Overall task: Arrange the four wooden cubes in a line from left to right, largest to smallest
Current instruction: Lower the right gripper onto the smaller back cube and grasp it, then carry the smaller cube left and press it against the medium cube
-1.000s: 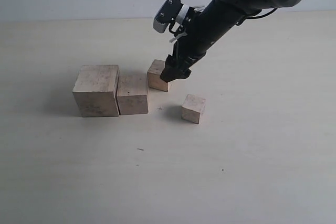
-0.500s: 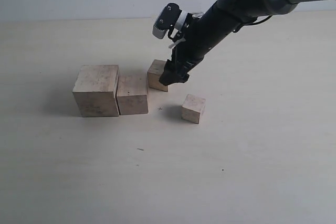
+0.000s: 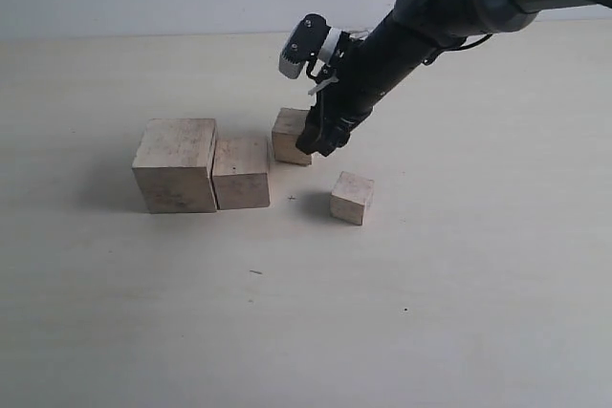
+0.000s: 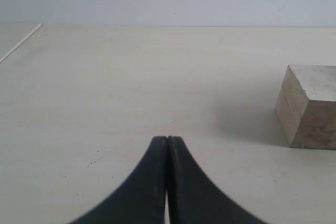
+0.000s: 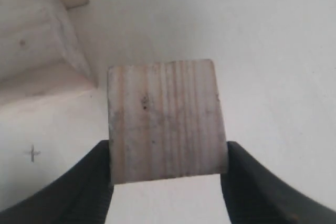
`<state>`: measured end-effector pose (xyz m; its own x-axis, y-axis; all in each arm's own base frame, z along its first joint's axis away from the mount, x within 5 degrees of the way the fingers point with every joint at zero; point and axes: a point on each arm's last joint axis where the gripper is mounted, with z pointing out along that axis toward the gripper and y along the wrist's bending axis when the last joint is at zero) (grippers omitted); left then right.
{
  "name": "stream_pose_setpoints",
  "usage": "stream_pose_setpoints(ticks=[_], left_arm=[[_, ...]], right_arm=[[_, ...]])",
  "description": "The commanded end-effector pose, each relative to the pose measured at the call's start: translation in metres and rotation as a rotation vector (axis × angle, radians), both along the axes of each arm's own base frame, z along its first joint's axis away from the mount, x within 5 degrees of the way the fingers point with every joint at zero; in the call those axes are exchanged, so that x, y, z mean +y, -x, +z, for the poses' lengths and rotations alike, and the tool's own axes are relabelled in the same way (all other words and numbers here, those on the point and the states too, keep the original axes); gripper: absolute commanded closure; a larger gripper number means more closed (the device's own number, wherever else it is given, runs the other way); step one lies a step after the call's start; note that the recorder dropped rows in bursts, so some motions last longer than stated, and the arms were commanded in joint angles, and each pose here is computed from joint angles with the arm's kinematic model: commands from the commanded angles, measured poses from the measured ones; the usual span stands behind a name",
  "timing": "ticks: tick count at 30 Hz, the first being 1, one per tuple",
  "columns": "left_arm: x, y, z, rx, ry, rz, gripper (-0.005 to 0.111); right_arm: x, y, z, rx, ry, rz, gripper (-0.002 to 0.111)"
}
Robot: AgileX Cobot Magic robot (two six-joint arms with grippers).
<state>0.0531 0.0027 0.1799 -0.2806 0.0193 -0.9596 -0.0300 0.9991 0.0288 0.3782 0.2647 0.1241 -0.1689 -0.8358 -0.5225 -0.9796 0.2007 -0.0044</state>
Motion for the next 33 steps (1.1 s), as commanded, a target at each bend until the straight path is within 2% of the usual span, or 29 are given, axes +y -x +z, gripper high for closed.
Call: stream_pose_setpoints(ticks=[1,4,8,19,33], left_arm=[[-0.001,0.0,0.001,-0.012,0.015,-0.006,0.107],[-0.001,0.0,0.001,-0.012,0.015,-0.006,0.107],[-0.001,0.0,0.001,-0.012,0.015,-0.006,0.107],[-0.001,0.0,0.001,-0.012,0.015,-0.006,0.107],[-0.001,0.0,0.001,-0.012,0.015,-0.006,0.107]], right_arm=[[-0.013,0.009,0.007,0.024,0.144,0.09,0.108],[-0.02,0.013,0.004,0.058,0.224,0.143,0.108],[-0.02,0.016,0.003,0.093,0.229,0.156,0.108],[-0.011,0.026,0.008,0.179,0.102,0.217,0.108],[-0.005,0.023,0.009,0.126,0.046,0.225,0.108]])
